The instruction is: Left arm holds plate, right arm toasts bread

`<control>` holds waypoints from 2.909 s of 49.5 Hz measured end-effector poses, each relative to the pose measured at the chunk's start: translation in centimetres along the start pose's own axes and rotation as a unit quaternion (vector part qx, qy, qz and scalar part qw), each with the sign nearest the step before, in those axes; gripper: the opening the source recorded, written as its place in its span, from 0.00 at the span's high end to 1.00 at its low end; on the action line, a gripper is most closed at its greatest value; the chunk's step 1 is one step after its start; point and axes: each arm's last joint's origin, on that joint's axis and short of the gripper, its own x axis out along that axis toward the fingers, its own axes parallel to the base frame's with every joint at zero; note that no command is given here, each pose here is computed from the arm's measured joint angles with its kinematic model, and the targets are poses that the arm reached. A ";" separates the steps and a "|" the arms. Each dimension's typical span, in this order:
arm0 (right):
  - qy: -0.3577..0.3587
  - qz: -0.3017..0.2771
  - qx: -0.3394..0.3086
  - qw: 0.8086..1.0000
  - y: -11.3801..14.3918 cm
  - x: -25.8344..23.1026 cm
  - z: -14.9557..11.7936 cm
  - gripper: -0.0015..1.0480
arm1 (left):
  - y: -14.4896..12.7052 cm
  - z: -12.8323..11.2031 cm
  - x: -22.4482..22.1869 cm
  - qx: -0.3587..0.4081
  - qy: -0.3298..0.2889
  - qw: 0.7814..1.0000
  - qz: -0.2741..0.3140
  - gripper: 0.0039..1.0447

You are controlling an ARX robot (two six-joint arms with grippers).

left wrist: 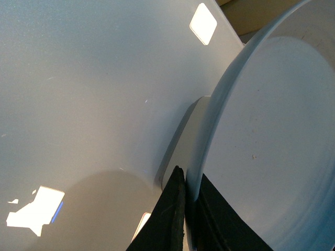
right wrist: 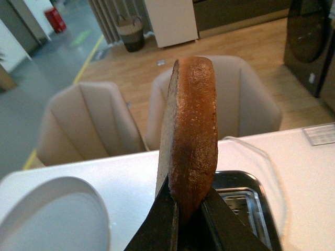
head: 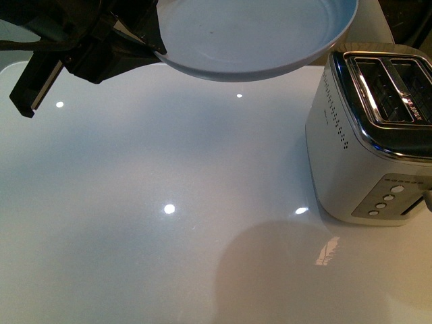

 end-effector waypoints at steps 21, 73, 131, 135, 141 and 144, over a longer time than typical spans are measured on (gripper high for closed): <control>0.119 -0.040 -0.174 0.977 0.9 3.4 -4.6 0.97 | 0.0 0.0 0.0 0.000 0.000 1.000 0.000 0.97; 0.196 -0.086 -0.176 0.961 0.1 7.2 -8.9 0.97 | 0.0 0.0 0.0 -0.001 0.000 1.000 0.000 0.97; 0.074 -0.028 -0.123 0.989 -5.6 -1.6 -9.2 0.18 | 0.0 0.0 0.0 -0.001 0.000 1.000 0.000 0.97; -0.015 -0.022 -0.123 0.992 -5.8 -2.7 -9.9 0.29 | 0.0 0.0 0.0 -0.001 0.000 1.000 -0.001 0.97; -0.070 -0.015 -0.122 0.990 -5.9 -4.2 -10.7 0.47 | -0.1 0.0 0.0 -0.001 0.000 1.000 -0.001 0.97; -0.073 -0.014 -0.122 0.990 -6.0 -4.8 -11.1 0.56 | 0.0 0.0 0.0 -0.001 -0.001 1.000 -0.001 0.97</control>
